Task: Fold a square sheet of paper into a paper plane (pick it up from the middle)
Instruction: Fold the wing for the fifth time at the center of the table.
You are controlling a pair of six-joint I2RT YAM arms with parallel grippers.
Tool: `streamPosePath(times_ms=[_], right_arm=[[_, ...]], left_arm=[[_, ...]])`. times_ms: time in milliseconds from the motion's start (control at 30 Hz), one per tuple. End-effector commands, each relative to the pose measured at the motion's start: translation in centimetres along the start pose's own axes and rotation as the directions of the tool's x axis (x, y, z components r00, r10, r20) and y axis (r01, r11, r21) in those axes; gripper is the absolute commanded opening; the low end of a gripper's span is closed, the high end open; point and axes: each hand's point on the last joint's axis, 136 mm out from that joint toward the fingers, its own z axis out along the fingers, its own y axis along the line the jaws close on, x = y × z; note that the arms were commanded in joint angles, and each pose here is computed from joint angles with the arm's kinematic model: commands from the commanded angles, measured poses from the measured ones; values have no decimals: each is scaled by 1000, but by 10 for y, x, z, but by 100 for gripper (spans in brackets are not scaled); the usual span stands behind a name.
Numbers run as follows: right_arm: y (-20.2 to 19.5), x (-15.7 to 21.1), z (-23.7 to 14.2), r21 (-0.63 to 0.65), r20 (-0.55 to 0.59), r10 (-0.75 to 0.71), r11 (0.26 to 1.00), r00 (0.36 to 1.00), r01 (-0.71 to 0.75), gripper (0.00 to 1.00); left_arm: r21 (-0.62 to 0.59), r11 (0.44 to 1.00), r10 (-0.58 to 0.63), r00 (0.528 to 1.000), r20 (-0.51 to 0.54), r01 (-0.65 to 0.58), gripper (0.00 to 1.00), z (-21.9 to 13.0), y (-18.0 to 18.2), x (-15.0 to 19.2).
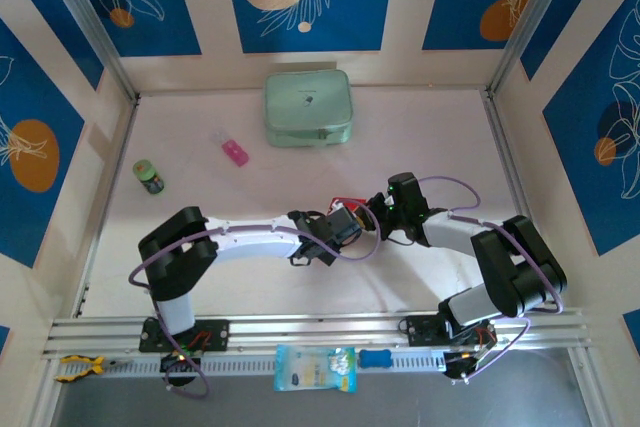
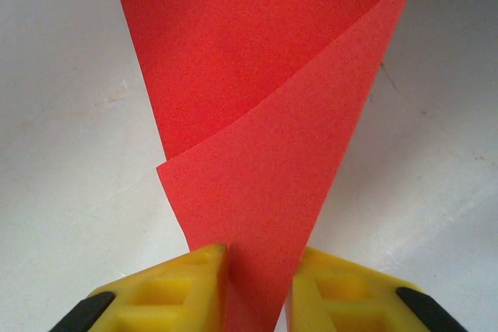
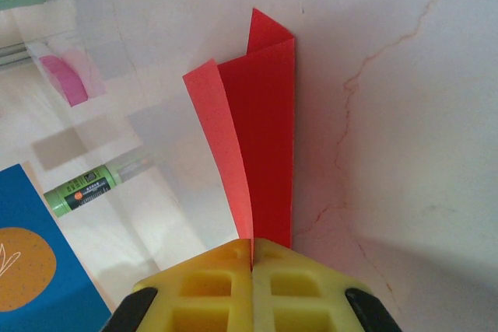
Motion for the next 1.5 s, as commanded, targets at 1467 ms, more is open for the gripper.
streamPosePath(times_ms=[1467], right_arm=[[-21, -17, -48, 57, 104, -85, 995, 991, 79, 42]], left_arm=[[31, 996, -86, 996, -5, 86, 14, 15, -8, 9]])
